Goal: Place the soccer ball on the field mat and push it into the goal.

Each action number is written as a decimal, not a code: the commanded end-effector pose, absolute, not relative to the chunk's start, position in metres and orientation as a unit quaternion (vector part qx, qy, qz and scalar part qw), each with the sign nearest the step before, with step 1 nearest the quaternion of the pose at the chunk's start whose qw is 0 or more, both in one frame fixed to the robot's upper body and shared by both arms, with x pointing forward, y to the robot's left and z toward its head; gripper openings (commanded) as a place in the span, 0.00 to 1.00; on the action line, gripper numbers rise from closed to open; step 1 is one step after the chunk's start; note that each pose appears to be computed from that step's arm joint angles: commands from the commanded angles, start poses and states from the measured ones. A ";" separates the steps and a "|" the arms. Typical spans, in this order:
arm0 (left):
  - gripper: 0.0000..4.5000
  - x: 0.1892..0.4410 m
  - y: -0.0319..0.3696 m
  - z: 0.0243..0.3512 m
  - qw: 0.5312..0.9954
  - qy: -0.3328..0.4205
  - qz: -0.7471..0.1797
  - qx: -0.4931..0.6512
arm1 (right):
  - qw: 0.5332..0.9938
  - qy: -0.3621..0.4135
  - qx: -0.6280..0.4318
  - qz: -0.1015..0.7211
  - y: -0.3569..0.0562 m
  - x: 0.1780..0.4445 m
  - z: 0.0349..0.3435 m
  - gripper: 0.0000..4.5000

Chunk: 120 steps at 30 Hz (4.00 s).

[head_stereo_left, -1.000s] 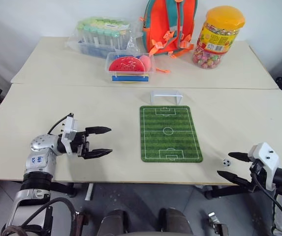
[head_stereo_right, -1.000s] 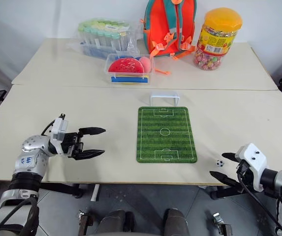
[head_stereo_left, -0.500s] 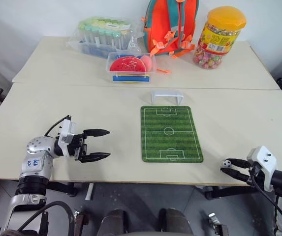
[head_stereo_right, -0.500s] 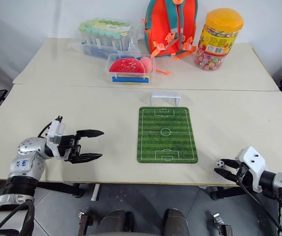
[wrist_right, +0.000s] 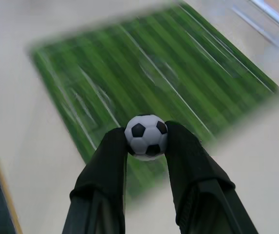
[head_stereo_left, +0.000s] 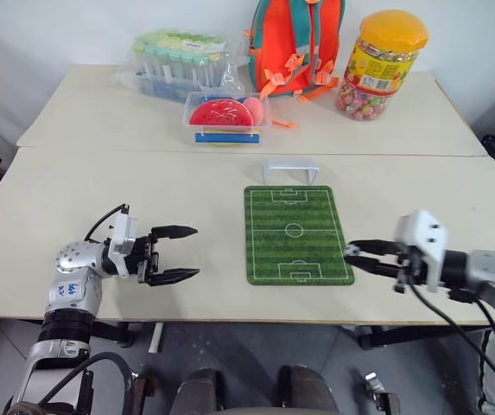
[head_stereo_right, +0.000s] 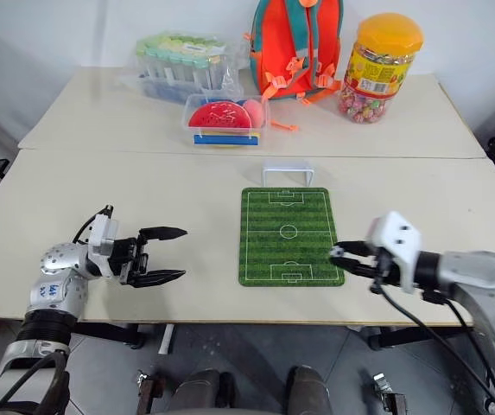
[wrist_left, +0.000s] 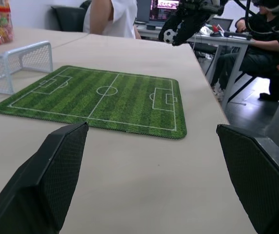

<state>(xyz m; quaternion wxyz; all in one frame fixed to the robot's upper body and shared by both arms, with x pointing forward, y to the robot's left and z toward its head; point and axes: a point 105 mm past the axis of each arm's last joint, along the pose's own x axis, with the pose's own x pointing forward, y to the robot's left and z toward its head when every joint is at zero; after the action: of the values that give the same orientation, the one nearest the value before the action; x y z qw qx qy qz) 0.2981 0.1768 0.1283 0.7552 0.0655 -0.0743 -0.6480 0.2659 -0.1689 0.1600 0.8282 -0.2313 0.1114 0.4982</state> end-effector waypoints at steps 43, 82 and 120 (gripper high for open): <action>1.00 0.270 0.204 0.120 0.746 -0.079 -0.653 0.105 | 0.724 0.136 -0.266 0.622 -0.123 0.296 0.116 0.47; 1.00 0.278 0.202 0.132 0.732 -0.085 -0.667 0.110 | 0.732 0.110 -0.303 0.600 -0.131 0.289 0.120 0.02; 1.00 0.340 0.209 0.152 0.840 -0.096 -0.528 0.073 | 0.907 0.029 -0.163 0.388 -0.273 0.258 0.175 0.56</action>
<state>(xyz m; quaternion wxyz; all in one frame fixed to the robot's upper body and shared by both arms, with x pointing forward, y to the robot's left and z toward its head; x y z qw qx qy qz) 0.3371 0.2066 0.1422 0.8388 0.0616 -0.0811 -0.5349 0.2659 -0.2724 0.1489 0.9110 -0.1584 0.0871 0.3706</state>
